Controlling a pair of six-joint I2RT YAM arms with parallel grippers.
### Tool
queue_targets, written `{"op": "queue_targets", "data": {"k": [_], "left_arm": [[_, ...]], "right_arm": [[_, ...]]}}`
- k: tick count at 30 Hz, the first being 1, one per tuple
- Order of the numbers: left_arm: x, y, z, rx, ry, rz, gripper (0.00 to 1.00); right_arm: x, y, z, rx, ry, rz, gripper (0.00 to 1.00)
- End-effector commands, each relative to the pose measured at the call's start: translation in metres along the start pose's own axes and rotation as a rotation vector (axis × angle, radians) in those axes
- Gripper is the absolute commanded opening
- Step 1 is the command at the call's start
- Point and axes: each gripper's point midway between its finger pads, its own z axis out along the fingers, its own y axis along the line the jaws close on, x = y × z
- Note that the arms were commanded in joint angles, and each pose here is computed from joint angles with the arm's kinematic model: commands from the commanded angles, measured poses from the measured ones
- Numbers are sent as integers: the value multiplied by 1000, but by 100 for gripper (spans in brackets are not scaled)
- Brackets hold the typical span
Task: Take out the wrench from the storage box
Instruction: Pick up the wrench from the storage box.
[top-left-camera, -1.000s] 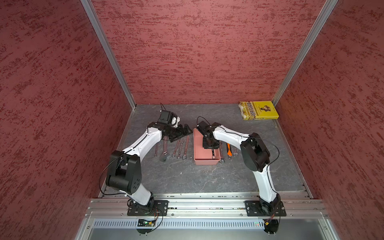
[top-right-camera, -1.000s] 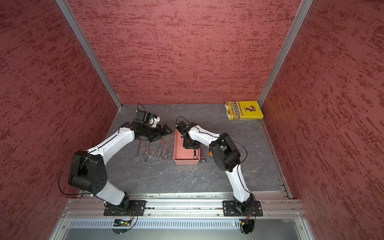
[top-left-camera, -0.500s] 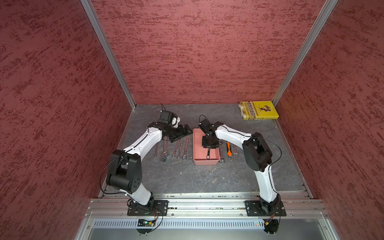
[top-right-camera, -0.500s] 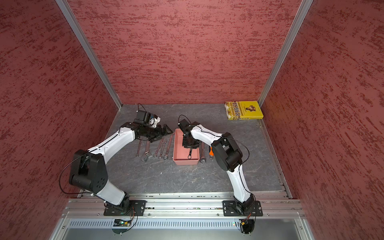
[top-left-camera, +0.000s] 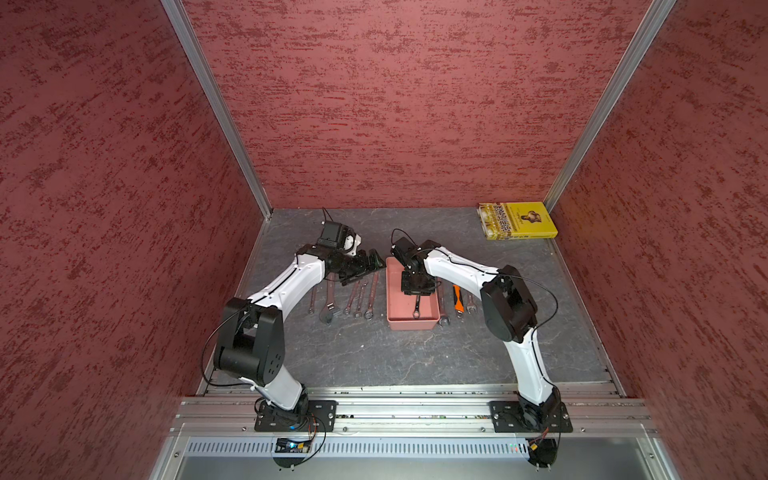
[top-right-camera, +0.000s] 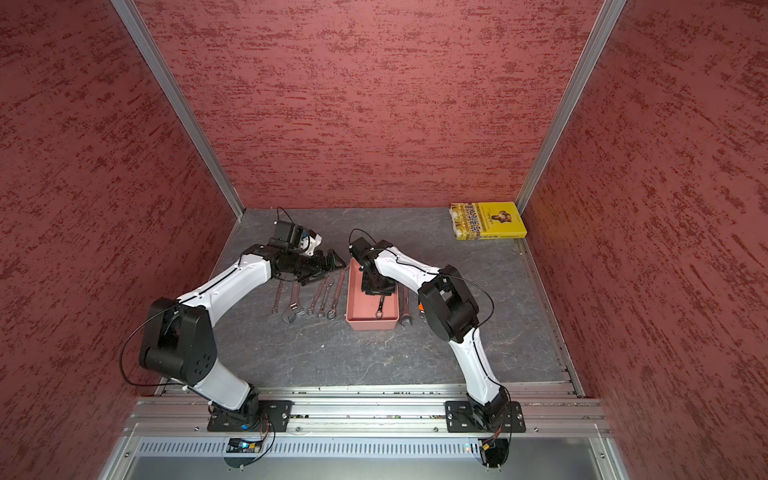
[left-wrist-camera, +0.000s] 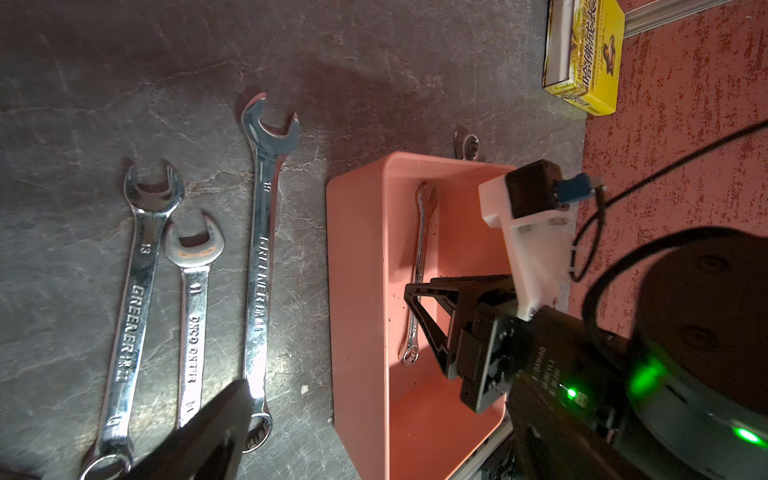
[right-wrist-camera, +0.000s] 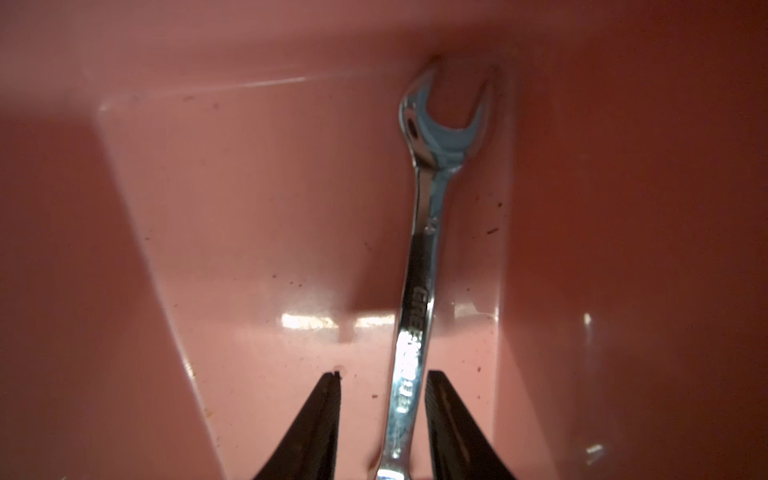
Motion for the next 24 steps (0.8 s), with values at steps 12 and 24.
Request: {"op": "queue_targets", "data": {"k": [12, 24], "left_arm": [[5, 8, 6, -23, 22, 16, 100], [5, 6, 7, -15, 22, 14, 100]], "right_arm": [[12, 11, 39, -119, 87, 34, 25], [-4, 11, 2, -92, 15, 4, 6]]}}
